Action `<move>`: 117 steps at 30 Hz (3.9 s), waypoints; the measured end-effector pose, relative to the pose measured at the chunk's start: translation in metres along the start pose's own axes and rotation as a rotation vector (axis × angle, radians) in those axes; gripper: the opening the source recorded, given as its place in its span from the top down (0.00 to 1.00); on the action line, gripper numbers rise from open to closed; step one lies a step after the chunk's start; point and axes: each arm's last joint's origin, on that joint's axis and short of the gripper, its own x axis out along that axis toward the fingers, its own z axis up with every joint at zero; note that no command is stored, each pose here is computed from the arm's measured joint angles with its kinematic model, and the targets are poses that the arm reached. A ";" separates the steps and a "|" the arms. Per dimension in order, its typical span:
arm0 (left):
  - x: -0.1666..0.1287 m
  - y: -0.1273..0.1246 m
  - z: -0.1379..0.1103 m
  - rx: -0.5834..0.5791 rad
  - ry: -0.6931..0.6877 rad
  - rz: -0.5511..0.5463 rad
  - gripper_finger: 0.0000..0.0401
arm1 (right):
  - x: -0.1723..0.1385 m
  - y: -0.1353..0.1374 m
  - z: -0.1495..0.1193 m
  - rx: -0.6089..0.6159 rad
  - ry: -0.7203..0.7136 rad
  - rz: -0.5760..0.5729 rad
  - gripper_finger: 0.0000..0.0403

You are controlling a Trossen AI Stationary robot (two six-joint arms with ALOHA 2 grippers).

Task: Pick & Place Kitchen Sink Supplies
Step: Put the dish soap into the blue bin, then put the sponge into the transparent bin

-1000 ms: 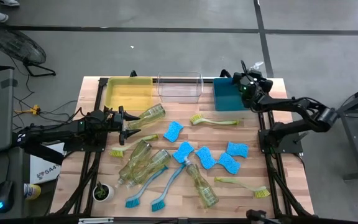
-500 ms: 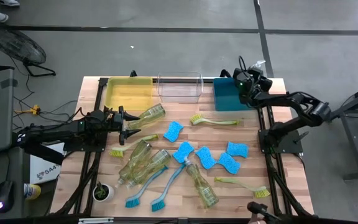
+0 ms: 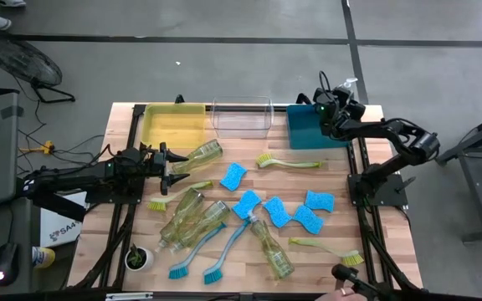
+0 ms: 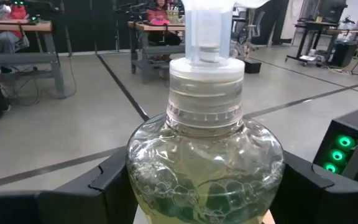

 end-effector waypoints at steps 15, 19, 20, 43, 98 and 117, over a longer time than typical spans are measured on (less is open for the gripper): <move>0.000 0.000 0.000 0.000 0.000 0.000 0.30 | 0.000 0.002 -0.001 -0.040 0.025 0.074 0.22; 0.000 0.000 0.000 0.000 0.000 0.000 0.30 | 0.000 0.002 -0.001 -0.090 0.024 0.078 0.19; 0.000 0.000 0.000 0.000 0.000 0.000 0.30 | 0.000 0.002 -0.001 -0.105 0.021 0.069 0.19; 0.000 0.000 0.000 0.000 0.000 0.000 0.30 | -0.002 0.001 0.000 -0.147 -0.003 0.003 0.07; 0.000 0.000 0.000 0.000 0.000 0.001 0.30 | -0.067 0.017 0.021 -0.512 -0.122 -0.002 0.07; 0.000 0.000 0.000 0.000 0.000 0.000 0.30 | -0.173 0.014 0.022 -0.596 -0.249 0.367 0.07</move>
